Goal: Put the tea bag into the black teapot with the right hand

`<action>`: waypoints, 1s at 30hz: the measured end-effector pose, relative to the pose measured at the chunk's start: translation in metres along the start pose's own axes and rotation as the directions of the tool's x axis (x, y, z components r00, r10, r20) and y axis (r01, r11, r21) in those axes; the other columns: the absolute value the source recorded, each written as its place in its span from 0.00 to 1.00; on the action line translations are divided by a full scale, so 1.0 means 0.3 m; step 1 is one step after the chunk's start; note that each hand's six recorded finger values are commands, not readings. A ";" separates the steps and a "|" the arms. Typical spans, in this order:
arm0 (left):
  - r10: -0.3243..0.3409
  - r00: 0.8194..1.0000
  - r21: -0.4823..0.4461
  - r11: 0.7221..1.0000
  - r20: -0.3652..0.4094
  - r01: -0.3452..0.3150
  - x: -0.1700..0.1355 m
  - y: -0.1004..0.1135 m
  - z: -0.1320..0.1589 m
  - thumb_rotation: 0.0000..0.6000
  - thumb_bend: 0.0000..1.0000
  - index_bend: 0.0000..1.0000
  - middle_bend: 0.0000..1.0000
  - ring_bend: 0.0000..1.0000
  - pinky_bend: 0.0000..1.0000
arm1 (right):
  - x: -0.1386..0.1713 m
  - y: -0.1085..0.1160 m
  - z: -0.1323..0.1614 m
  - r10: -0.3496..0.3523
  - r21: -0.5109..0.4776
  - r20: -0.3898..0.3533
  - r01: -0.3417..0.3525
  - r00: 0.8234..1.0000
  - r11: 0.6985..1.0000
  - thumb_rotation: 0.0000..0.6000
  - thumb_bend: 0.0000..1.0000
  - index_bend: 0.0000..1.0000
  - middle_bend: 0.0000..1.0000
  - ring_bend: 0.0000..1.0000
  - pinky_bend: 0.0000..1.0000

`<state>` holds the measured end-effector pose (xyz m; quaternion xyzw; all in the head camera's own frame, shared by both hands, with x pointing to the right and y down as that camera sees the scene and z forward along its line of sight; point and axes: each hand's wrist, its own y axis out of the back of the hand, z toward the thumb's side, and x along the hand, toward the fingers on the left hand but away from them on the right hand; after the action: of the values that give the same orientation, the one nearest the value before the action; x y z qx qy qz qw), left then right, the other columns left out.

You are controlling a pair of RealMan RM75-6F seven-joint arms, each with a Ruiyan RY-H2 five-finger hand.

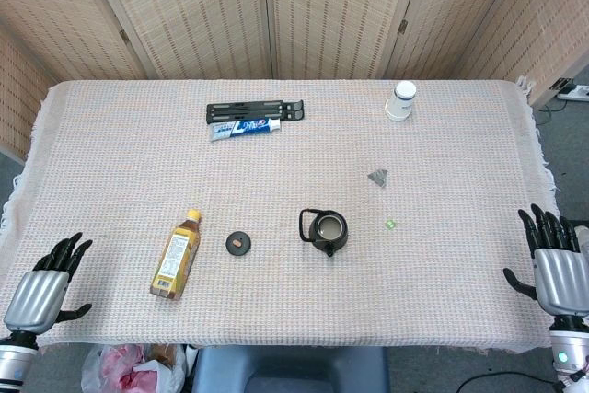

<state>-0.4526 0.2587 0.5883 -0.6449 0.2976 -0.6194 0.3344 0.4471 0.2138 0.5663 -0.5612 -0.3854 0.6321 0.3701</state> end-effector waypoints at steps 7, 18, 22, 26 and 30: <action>0.002 1.000 0.003 1.000 0.004 -0.002 -0.002 -0.001 0.006 1.00 0.06 0.00 0.00 0.00 0.25 | -0.005 -0.004 -0.001 0.009 0.000 0.002 -0.009 1.000 1.000 1.00 0.14 0.00 0.00 0.00 0.00; 0.009 1.000 -0.030 1.000 -0.007 -0.009 0.001 0.019 -0.019 1.00 0.06 0.00 0.00 0.00 0.25 | -0.056 -0.047 0.072 0.097 0.006 -0.106 -0.097 0.990 0.995 1.00 0.18 0.16 0.00 0.00 0.00; 0.007 1.000 -0.034 0.999 -0.003 -0.007 -0.006 0.020 -0.014 1.00 0.06 0.00 0.00 0.00 0.25 | -0.115 -0.061 0.148 0.141 0.022 -0.205 -0.139 0.969 0.990 1.00 0.19 0.25 0.00 0.00 0.00; 0.014 1.000 -0.035 0.999 0.013 -0.014 -0.017 0.025 -0.003 1.00 0.06 0.00 0.00 0.00 0.25 | -0.176 -0.081 0.212 0.179 0.056 -0.268 -0.171 0.946 0.984 1.00 0.20 0.30 0.00 0.00 0.00; 0.016 1.000 -0.042 0.999 0.019 -0.015 -0.027 0.028 -0.004 1.00 0.06 0.00 0.00 0.00 0.25 | -0.233 -0.113 0.276 0.201 0.080 -0.300 -0.186 0.933 0.979 1.00 0.21 0.32 0.00 0.00 0.00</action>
<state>-0.4539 0.2600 0.5767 -0.6555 0.3122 -0.6041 0.3285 0.3728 0.1595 0.6326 -0.6780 -0.2501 0.5803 0.3754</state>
